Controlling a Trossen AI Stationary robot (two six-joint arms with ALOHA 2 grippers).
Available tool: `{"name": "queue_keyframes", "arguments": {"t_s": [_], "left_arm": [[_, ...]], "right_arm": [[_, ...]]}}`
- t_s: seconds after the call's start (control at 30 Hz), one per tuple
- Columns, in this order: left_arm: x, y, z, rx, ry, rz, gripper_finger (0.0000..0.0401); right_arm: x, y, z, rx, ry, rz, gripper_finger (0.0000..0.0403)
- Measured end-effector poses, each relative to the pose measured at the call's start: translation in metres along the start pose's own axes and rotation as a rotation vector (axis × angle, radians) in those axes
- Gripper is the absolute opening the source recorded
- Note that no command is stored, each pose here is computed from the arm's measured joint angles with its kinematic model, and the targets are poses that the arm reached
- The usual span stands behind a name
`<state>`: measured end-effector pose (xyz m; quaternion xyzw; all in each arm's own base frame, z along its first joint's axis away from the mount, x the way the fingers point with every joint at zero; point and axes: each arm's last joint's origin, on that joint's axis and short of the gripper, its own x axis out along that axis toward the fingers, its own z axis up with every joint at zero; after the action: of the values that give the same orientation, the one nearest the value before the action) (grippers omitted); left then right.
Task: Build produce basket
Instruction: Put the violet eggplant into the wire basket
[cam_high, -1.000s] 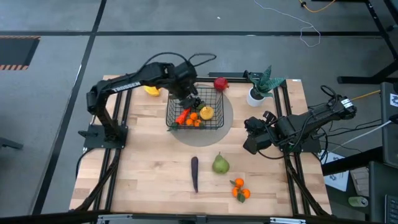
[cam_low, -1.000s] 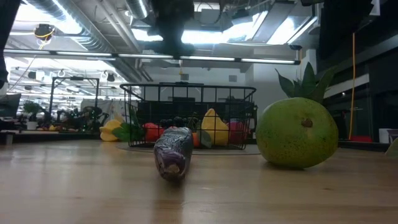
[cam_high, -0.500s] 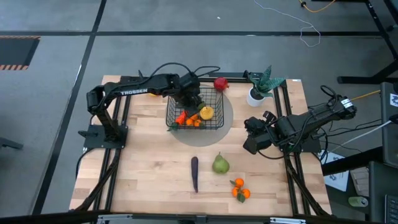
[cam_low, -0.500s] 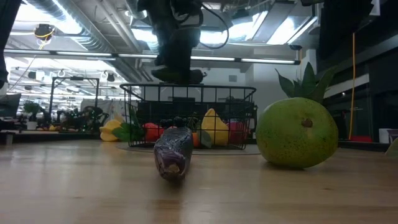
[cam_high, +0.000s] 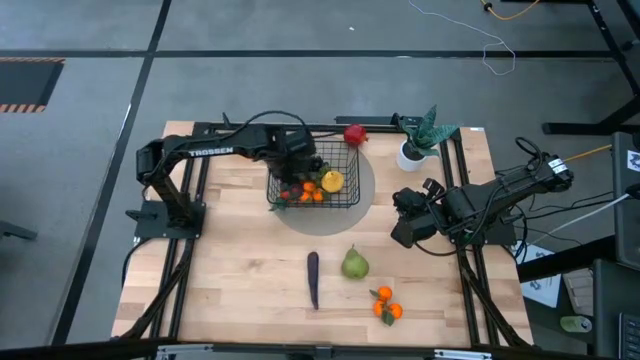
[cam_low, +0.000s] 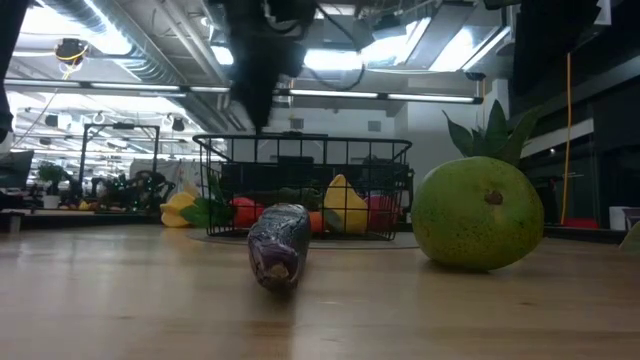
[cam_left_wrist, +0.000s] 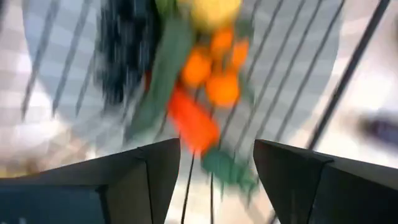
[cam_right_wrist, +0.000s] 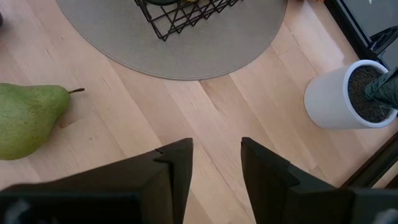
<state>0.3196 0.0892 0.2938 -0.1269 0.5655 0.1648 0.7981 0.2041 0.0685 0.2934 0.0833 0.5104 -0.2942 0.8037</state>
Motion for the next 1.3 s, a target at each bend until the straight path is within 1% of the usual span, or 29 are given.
{"name": "queue_keyframes", "arguments": {"t_s": [0.07,0.13,0.27,0.4,0.5,0.6,0.73,0.9,1.03,1.17,1.3], "left_arm": [[-0.006,-0.002,-0.011,0.016,0.082,0.010,0.0191],[-0.013,-0.007,-0.020,0.033,0.132,0.013,0.0191],[-0.036,-0.016,-0.037,0.032,0.161,0.010,0.0191],[-0.062,-0.027,-0.054,0.000,0.122,-0.004,0.0191],[-0.080,-0.040,-0.068,-0.059,0.081,-0.035,0.0191],[-0.094,-0.059,-0.081,-0.098,0.053,-0.080,0.0191],[-0.102,-0.089,-0.096,-0.079,0.025,-0.139,0.0192],[-0.100,-0.132,-0.112,0.046,-0.023,-0.156,0.0192],[-0.089,-0.164,-0.124,0.148,-0.057,-0.119,0.0191],[-0.070,-0.190,-0.133,0.234,-0.050,-0.050,0.0191],[-0.046,-0.205,-0.136,0.281,-0.009,0.029,0.0191]], "right_arm": [[0.000,0.000,0.000,0.000,0.000,0.000,0.0126],[0.000,0.000,0.000,0.002,0.000,0.000,0.0126],[0.000,0.000,0.000,0.021,-0.003,0.004,0.0126],[0.000,0.001,0.001,0.041,-0.010,0.012,0.0126],[0.000,0.002,0.002,0.049,-0.018,0.023,0.0126],[0.000,0.003,0.002,0.053,-0.023,0.030,0.0126],[0.000,0.004,0.003,0.058,-0.029,0.038,0.0126],[0.002,0.007,0.004,0.055,-0.028,0.034,0.0126],[0.006,0.011,0.004,0.046,-0.018,0.021,0.0126],[0.011,0.015,0.004,0.034,-0.006,0.005,0.0126],[0.015,0.018,0.004,0.023,0.004,-0.007,0.0126]]}}
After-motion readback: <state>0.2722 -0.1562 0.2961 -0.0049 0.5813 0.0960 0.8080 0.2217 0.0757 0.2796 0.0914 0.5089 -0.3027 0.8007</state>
